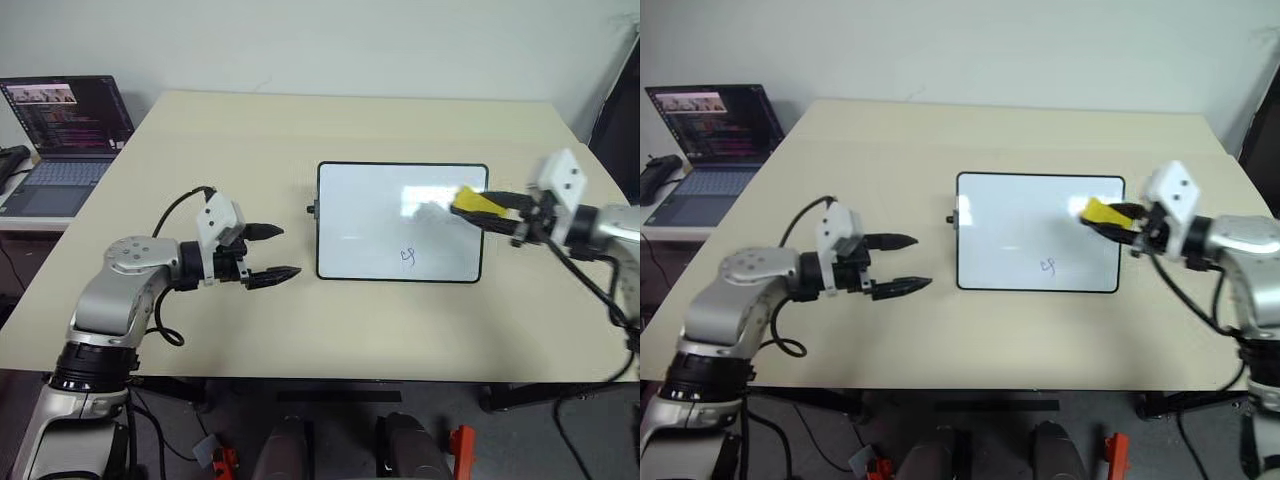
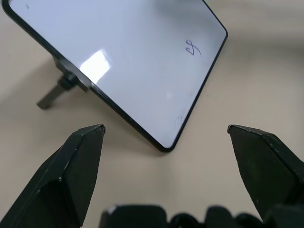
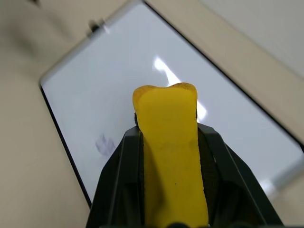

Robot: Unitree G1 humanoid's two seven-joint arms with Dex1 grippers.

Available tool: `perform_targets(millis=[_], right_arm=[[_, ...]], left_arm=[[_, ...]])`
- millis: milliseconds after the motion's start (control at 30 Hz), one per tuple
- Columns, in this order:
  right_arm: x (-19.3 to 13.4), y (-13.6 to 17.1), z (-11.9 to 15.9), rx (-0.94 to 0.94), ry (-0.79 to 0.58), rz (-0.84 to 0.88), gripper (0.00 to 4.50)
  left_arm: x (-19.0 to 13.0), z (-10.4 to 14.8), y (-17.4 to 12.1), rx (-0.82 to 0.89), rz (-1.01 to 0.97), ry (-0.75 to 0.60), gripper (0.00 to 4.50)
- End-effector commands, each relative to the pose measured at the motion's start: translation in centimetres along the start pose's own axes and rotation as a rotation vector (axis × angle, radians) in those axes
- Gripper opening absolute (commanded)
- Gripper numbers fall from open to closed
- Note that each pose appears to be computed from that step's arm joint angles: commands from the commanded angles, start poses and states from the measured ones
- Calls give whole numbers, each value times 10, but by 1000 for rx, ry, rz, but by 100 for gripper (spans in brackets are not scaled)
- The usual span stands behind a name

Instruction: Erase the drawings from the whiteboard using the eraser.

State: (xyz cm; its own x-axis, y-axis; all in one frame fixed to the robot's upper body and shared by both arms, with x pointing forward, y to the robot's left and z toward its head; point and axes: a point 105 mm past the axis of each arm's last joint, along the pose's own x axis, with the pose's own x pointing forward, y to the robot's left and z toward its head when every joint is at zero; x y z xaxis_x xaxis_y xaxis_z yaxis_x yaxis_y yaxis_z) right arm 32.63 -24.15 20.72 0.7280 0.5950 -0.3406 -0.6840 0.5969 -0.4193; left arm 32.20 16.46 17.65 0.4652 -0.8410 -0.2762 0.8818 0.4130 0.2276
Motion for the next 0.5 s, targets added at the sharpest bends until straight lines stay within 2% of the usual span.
perform_targets(millis=[33,267,500], right_arm=[[-33,-11,-21,-52,112,-43,109],[-53,-8,-28,-24,136,-44,109],[-47,-18,-11,-57,64,-100,109]], left_arm=[[-9,6,6,40,23,-3,450],[-15,8,6,44,25,1,450],[-14,11,8,57,24,0,450]])
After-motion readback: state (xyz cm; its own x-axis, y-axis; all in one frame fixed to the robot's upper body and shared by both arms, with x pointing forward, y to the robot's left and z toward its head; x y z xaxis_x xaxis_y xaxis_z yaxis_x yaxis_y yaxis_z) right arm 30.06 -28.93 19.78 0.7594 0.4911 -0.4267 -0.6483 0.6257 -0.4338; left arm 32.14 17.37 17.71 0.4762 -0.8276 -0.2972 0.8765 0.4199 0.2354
